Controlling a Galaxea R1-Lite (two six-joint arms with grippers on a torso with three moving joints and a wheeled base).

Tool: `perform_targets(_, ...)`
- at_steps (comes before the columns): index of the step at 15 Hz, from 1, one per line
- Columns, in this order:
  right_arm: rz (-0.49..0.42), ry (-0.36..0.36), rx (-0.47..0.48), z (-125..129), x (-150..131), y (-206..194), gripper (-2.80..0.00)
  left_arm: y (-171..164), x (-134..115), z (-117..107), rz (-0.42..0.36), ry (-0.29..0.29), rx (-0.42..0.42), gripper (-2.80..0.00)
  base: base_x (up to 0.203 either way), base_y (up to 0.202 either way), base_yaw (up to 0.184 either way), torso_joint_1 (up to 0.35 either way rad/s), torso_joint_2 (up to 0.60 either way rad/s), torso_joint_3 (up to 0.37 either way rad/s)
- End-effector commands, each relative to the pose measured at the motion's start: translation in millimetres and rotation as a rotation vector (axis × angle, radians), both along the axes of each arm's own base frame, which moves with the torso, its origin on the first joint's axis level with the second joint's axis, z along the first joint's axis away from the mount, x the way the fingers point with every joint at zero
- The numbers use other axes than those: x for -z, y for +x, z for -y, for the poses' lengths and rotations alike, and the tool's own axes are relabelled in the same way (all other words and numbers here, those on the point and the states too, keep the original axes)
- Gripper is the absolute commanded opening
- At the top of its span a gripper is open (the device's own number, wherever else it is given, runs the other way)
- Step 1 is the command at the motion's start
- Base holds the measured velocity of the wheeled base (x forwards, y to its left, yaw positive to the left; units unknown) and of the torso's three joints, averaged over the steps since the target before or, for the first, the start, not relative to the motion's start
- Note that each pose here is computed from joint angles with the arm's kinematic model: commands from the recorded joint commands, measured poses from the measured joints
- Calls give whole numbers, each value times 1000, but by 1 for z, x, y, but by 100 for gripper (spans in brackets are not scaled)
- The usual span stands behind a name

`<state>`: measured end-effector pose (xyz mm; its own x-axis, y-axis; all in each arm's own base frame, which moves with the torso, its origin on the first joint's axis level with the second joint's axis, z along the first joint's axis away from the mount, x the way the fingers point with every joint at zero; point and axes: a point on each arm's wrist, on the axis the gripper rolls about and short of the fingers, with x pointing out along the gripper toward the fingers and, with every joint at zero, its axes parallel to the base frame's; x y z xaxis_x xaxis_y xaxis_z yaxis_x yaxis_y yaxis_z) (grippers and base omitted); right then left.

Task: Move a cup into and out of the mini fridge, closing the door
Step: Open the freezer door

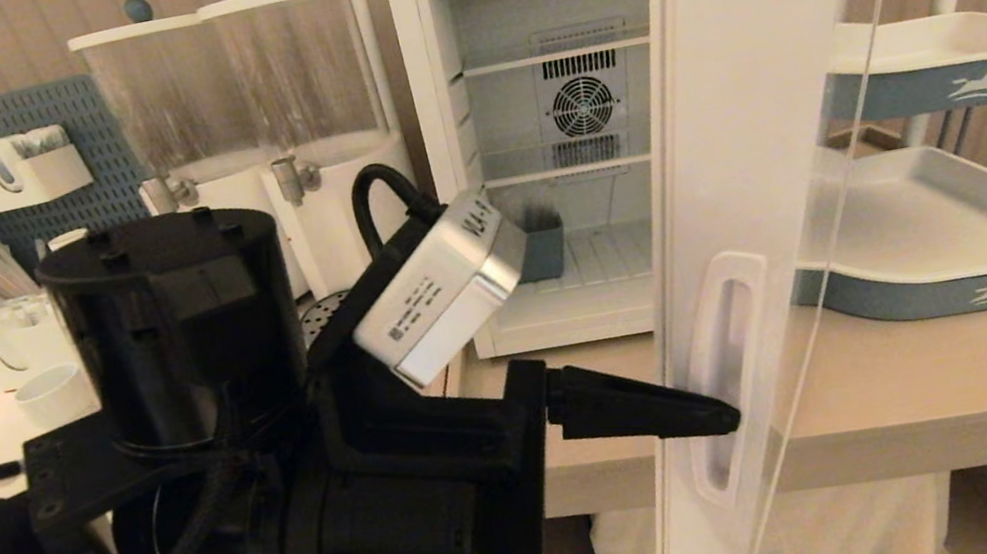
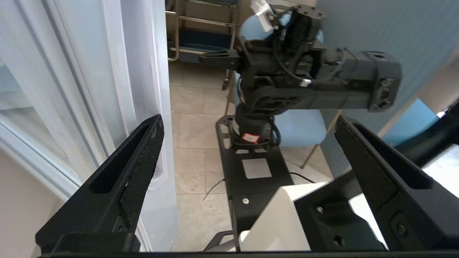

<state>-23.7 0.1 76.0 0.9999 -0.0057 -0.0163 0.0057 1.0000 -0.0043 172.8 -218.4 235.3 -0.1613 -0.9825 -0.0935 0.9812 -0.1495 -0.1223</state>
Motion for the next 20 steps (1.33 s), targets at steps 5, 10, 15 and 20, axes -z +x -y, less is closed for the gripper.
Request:
perform_targets(5, -1, 0, 0, 0, 0, 0, -280, -16, 4, 18, -7, 10, 76, 0, 0, 0, 0, 0, 0, 0)
perform_targets(10, -4, -2, 0, 0, 0, 0, -280, -36, -2, -2, 13, -8, 100, 0, 0, 0, 0, 0, 0, 0)
perform_targets(15, -4, -2, 0, 0, 0, 0, -280, -43, -10, -33, 51, -39, 36, 0, 0, 0, 0, 0, 0, 0)
perform_targets(20, -2, -2, 0, 0, 0, 0, -280, -7, -9, -10, 41, -25, -20, 0, 0, 0, 0, 0, 0, 0)
